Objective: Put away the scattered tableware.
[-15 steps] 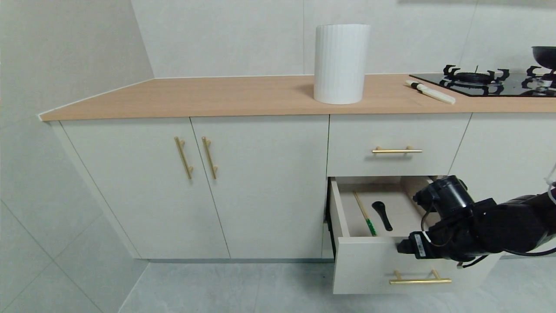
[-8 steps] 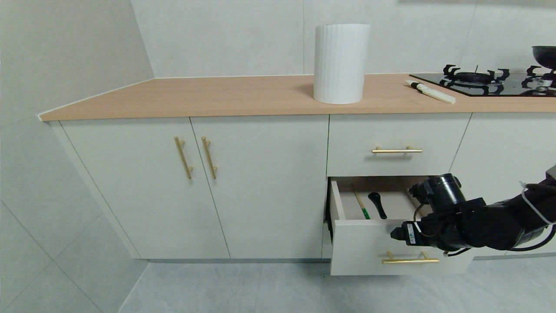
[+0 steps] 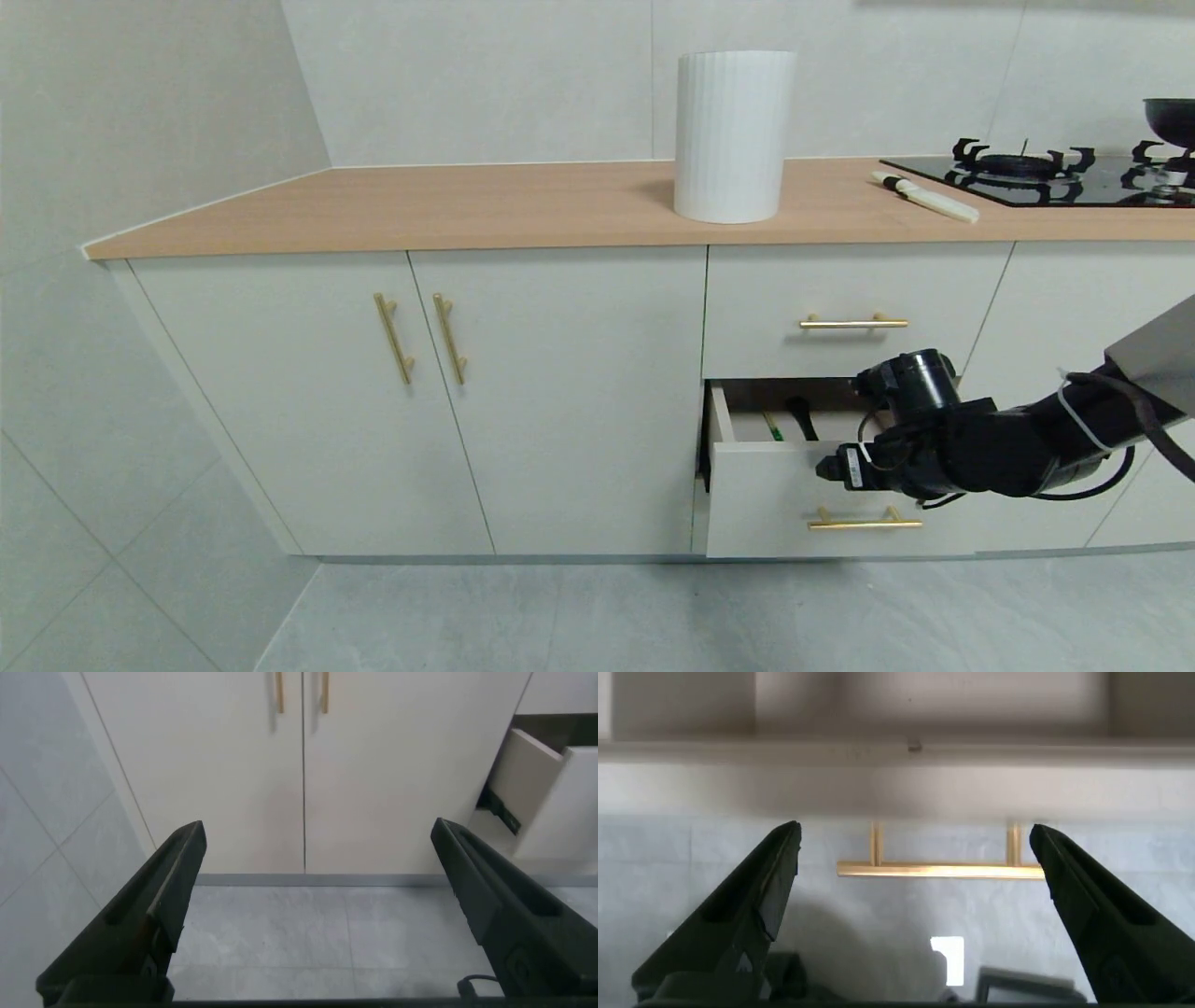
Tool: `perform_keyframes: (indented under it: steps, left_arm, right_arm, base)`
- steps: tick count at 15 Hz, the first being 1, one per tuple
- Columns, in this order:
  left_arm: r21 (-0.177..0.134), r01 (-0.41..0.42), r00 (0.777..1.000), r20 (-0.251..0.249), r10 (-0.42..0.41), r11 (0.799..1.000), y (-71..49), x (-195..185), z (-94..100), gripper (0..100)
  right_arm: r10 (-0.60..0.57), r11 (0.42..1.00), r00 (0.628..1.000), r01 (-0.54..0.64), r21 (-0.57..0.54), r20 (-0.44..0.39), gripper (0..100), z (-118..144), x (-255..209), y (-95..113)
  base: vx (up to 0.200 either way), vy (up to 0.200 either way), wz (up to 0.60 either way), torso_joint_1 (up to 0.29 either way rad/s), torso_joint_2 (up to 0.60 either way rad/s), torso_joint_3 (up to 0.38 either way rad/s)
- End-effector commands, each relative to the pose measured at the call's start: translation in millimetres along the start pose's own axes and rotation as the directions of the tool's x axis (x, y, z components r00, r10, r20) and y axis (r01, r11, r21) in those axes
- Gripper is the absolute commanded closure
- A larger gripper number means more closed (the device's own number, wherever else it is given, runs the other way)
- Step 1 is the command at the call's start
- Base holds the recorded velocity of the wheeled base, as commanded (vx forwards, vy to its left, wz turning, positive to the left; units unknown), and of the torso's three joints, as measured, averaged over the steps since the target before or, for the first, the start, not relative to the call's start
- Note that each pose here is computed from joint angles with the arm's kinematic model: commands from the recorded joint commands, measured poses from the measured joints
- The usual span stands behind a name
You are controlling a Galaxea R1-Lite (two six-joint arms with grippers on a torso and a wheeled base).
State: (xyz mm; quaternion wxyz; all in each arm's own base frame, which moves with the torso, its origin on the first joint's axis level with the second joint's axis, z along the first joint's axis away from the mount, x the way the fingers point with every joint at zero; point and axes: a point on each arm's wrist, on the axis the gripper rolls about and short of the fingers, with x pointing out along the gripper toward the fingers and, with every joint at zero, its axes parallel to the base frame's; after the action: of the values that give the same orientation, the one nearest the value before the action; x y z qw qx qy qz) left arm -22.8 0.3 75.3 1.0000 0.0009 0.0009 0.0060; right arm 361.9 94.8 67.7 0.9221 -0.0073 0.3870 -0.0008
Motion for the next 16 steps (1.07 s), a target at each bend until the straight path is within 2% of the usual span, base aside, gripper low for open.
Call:
perform_keyframes:
  steps: [1,7,16]
  left_arm:
    - [0.0,0.0,1.0,-0.001,0.0,1.0,0.0,0.1,0.1,0]
    - [0.001,0.0,1.0,-0.001,0.0,1.0,0.0,0.1,0.1,0]
    - [0.0,0.0,1.0,-0.001,0.0,1.0,0.0,0.1,0.1,0]
  right_arm:
    - [-0.008,1.0,1.0,0.008,-0.012,0.011,0,8.0,16.3,-1.3]
    - [-0.01,1.0,0.999,0.009,0.015,0.051,0,21.5,45.8,2.6]
    - [-0.056,0.995,0.971,0.035,0.092,0.233,0,27.1,78.2,-16.3]
  base:
    - [0.0,0.0,0.0,0.0,0.0,0.0]
    - [0.0,0.0,0.0,0.0,0.0,0.0]
    - [0.0,0.0,0.0,0.0,0.0,0.0]
